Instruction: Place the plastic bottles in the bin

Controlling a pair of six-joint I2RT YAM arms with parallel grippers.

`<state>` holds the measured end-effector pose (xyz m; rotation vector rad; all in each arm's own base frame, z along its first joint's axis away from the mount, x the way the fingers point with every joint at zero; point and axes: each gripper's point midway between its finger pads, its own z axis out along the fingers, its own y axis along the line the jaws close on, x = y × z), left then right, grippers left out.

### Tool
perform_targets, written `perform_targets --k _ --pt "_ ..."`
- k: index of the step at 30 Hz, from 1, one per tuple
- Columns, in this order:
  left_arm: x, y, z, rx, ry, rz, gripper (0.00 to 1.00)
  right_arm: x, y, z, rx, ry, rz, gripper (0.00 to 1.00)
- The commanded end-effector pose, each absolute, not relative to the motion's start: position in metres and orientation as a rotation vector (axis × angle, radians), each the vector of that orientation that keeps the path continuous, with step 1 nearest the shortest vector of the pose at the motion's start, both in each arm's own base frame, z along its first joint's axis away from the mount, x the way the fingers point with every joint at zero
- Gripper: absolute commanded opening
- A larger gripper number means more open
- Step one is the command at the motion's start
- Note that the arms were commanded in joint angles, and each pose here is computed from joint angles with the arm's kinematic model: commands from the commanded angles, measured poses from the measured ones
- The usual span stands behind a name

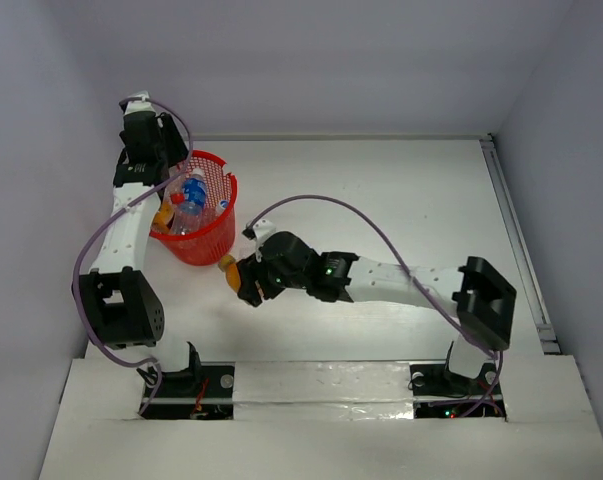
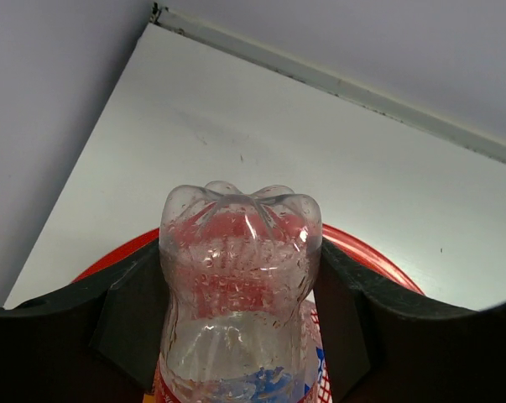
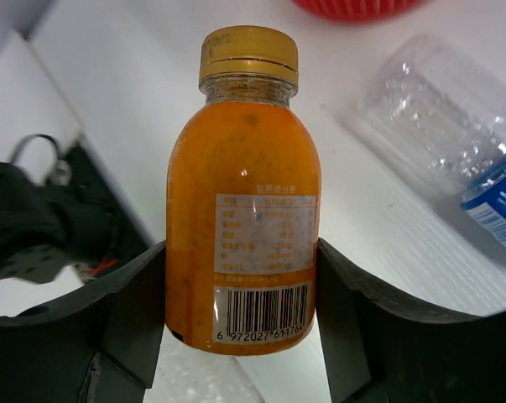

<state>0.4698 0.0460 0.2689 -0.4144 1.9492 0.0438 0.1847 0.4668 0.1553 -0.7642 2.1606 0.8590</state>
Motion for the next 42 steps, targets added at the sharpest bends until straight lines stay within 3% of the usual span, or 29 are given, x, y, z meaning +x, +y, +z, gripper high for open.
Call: perform_targets --k 1,3,6,7,8,11,14,16,23,30,35,40,42 --pt "0.464 0.038 0.290 -0.361 1.932 0.025 0.49 0.176 0.470 0.218 -0.733 2.013 0.999 0.50" --pt "0.461 0.039 0.288 -0.367 1.935 0.031 0.41 0.173 0.465 0.243 -0.723 1.964 1.033 0.50" --pt "0.458 0.041 0.280 -0.379 1.968 0.051 0.42 0.176 0.463 0.277 -0.702 1.886 1.051 0.50" --pt "0.458 0.043 0.281 -0.388 1.971 0.059 0.46 0.180 0.465 0.295 -0.689 1.846 1.056 0.50" --pt "0.456 0.045 0.279 -0.402 1.983 0.069 0.58 0.184 0.466 0.305 -0.677 1.827 1.049 0.50" --pt "0.453 0.050 0.275 -0.428 1.993 0.101 0.81 0.198 0.476 0.338 -0.612 1.759 1.042 0.49" --pt "0.451 0.051 0.275 -0.435 1.988 0.109 0.95 0.219 0.486 0.370 -0.502 1.708 1.082 0.47" --pt "0.450 0.048 0.279 -0.436 1.976 0.082 0.99 0.229 0.494 0.389 -0.443 1.668 1.125 0.46" --pt "0.424 0.030 0.339 -0.440 1.793 -0.074 0.99 0.269 0.520 0.414 -0.225 1.637 1.244 0.46" --pt "0.352 0.028 0.421 -0.467 1.499 -0.151 0.99 0.298 0.534 0.392 -0.119 1.672 1.254 0.45" --pt "0.326 0.019 0.446 -0.421 1.397 -0.216 0.99 0.316 0.551 0.379 -0.086 1.697 1.206 0.47" --pt "0.305 0.015 0.455 -0.394 1.349 -0.233 0.99 0.324 0.557 0.360 -0.053 1.730 1.184 0.67" --pt "0.297 0.014 0.462 -0.385 1.321 -0.240 0.99 0.324 0.558 0.358 -0.052 1.735 1.181 0.81"
